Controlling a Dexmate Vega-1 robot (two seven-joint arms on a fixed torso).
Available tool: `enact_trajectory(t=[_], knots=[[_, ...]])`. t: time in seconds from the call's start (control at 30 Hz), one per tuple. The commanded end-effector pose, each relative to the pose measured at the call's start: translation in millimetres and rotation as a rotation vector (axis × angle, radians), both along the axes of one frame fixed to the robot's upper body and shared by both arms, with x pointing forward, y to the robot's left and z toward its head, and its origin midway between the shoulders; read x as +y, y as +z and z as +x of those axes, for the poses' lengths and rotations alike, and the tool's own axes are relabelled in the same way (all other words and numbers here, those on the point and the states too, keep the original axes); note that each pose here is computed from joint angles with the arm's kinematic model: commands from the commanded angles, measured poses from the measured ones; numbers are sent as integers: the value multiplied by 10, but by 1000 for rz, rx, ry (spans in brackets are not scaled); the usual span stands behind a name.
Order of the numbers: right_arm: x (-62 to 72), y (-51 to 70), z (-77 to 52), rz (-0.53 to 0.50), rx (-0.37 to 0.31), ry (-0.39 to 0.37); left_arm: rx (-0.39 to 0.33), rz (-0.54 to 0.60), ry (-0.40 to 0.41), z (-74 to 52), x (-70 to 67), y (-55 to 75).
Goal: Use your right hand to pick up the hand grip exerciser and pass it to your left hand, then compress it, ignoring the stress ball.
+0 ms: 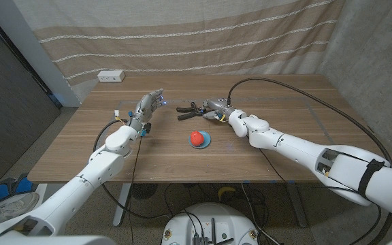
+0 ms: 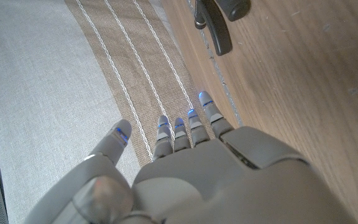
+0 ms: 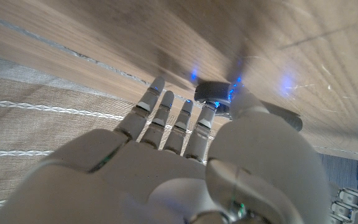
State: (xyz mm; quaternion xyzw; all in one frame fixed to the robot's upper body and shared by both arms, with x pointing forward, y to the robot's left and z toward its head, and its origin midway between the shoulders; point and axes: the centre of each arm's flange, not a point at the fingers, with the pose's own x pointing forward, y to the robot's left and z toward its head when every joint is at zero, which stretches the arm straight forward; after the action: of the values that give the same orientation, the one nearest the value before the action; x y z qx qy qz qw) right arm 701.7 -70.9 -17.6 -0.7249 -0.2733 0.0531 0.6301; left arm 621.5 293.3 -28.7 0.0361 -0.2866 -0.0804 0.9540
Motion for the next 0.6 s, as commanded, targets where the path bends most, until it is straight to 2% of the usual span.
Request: enact_trajectory(t=[0.03, 0.27, 0.6], knots=[[42, -60, 64, -70, 42, -66, -1, 2, -3, -13, 12, 12], [18, -87, 80, -65, 6, -55, -6, 9, -9, -6, 8, 25], [-32, -75, 27, -11, -61, -4, -10, 10, -12, -17, -2, 34]])
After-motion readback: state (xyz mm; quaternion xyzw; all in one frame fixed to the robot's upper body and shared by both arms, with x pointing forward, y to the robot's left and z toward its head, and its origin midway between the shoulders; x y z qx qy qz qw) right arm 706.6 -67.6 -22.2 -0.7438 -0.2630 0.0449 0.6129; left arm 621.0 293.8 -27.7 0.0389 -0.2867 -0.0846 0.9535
